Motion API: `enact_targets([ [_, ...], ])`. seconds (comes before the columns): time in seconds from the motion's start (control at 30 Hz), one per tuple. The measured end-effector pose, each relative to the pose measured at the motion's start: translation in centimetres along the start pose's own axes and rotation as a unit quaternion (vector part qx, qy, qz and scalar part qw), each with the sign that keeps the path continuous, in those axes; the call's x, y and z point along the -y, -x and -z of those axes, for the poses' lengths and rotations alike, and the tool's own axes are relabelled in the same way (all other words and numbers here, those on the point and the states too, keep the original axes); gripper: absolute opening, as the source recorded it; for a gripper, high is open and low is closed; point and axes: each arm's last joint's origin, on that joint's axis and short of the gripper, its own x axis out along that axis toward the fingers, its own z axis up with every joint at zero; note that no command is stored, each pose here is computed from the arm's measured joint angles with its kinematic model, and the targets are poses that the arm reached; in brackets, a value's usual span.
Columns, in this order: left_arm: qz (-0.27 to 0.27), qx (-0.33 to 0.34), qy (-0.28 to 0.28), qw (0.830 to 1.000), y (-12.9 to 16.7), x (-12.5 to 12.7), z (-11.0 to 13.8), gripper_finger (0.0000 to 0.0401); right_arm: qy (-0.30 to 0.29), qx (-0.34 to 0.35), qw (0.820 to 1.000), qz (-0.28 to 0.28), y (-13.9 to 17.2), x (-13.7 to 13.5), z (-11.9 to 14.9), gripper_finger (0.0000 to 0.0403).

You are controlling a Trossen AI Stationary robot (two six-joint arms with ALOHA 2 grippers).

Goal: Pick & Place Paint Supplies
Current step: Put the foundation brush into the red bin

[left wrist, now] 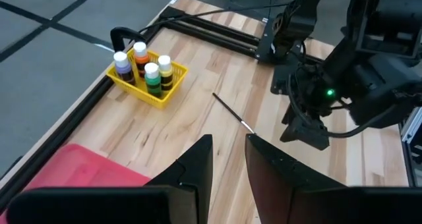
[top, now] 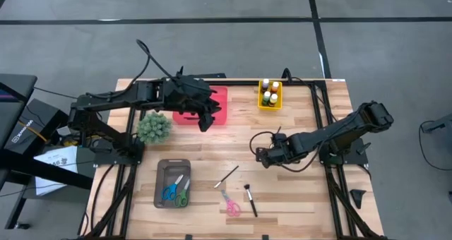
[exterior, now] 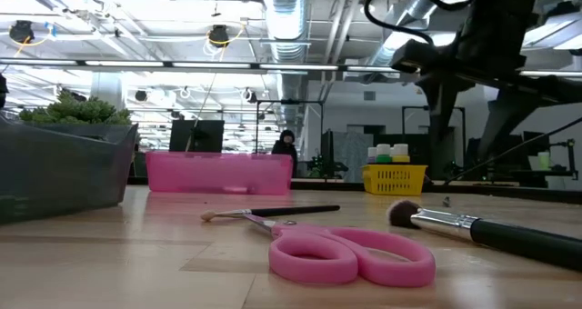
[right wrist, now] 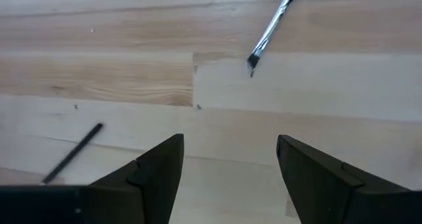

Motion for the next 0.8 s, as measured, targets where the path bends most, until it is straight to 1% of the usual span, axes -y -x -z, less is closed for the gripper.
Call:
enact_targets([
  [0.17, -0.003, -0.008, -0.007, 1.000, -0.2, 0.0, 0.3, 0.0084, -0.038, -0.004, 0.999, -0.012, 0.0, -0.2, 0.2, 0.0239],
  [0.3, -0.003, -0.008, -0.022, 1.000, -0.2, -0.1, 0.3, 0.0084, -0.095, -0.001, 0.995, -0.012, -0.1, -0.3, 0.2, 0.0239],
  [0.4, -0.003, -0.007, -0.025, 1.000, -0.2, 0.0, 0.3, 0.0084, -0.145, -0.002, 0.989, -0.011, -0.4, -0.3, 0.5, 0.0239],
  [0.47, -0.003, -0.007, -0.037, 0.999, -0.2, -0.1, 0.3, 0.0084, -0.169, -0.004, 0.986, -0.018, -0.3, -0.4, 0.6, 0.0239],
  [0.6, -0.003, -0.007, -0.066, 0.998, -0.2, -0.1, 0.3, 0.0084, -0.179, 0.006, 0.983, -0.033, -0.8, -0.8, 0.8, 0.0239],
  [0.7, -0.003, -0.006, -0.069, 0.998, -0.2, -0.1, 0.3, 0.0084, -0.193, 0.007, 0.980, -0.048, -1.0, -1.1, 0.9, 0.0239],
  [0.8, -0.005, -0.004, -0.067, 0.998, -0.3, -0.3, 0.2, 0.0084, -0.201, 0.009, 0.978, -0.046, -1.5, -1.2, 1.0, 0.0239],
])
